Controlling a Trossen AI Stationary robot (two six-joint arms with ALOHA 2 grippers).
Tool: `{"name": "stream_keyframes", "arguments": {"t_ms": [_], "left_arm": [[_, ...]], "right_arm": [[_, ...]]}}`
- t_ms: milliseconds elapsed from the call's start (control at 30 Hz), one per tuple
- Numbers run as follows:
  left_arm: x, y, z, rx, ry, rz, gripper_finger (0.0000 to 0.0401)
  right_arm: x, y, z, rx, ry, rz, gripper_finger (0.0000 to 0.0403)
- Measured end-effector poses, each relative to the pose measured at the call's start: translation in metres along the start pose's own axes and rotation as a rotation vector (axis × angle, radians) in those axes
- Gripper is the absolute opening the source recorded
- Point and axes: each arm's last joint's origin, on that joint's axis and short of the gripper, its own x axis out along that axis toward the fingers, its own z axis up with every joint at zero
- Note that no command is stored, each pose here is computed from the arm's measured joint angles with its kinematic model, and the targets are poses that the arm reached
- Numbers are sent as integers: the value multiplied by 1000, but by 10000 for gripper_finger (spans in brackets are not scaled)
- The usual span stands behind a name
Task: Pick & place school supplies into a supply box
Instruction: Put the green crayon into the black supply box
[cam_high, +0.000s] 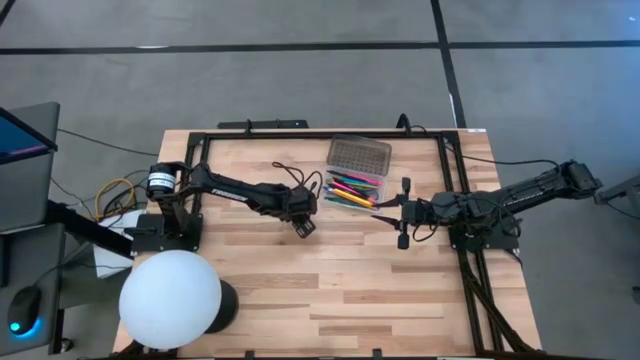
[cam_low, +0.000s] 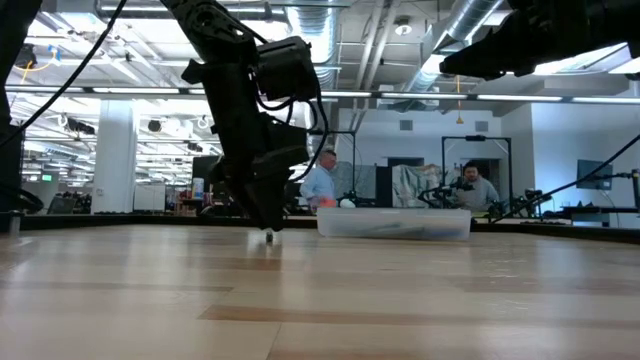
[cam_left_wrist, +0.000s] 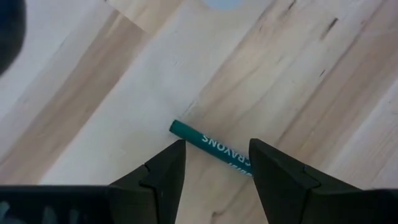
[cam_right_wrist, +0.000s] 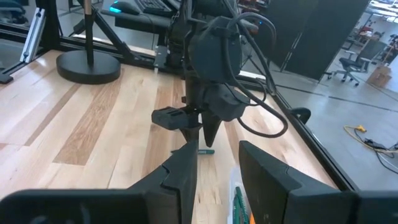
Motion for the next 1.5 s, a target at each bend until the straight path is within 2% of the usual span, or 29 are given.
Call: {"name": "stream_keyframes", "arguments": {"t_ms": [333, 533, 900, 1167, 1300, 1500], "left_arm": [[6, 5, -11, -37, 29, 19, 174], [6, 5, -13, -20, 44, 0, 174], [4, 8, -23, 110, 182, -12, 173], [4, 8, -26, 286, 208, -35, 170], [4, 8, -26, 376, 207, -45, 152], [4, 7, -27, 481, 211, -70, 101]], "right_arm": [[0, 0, 0, 0, 0, 0, 111], [0, 0, 0, 0, 0, 0, 111], [0, 0, 0, 0, 0, 0, 111], [0, 0, 0, 0, 0, 0, 111], [0, 0, 0, 0, 0, 0, 111], [0, 0, 0, 0, 0, 0, 111]]}}
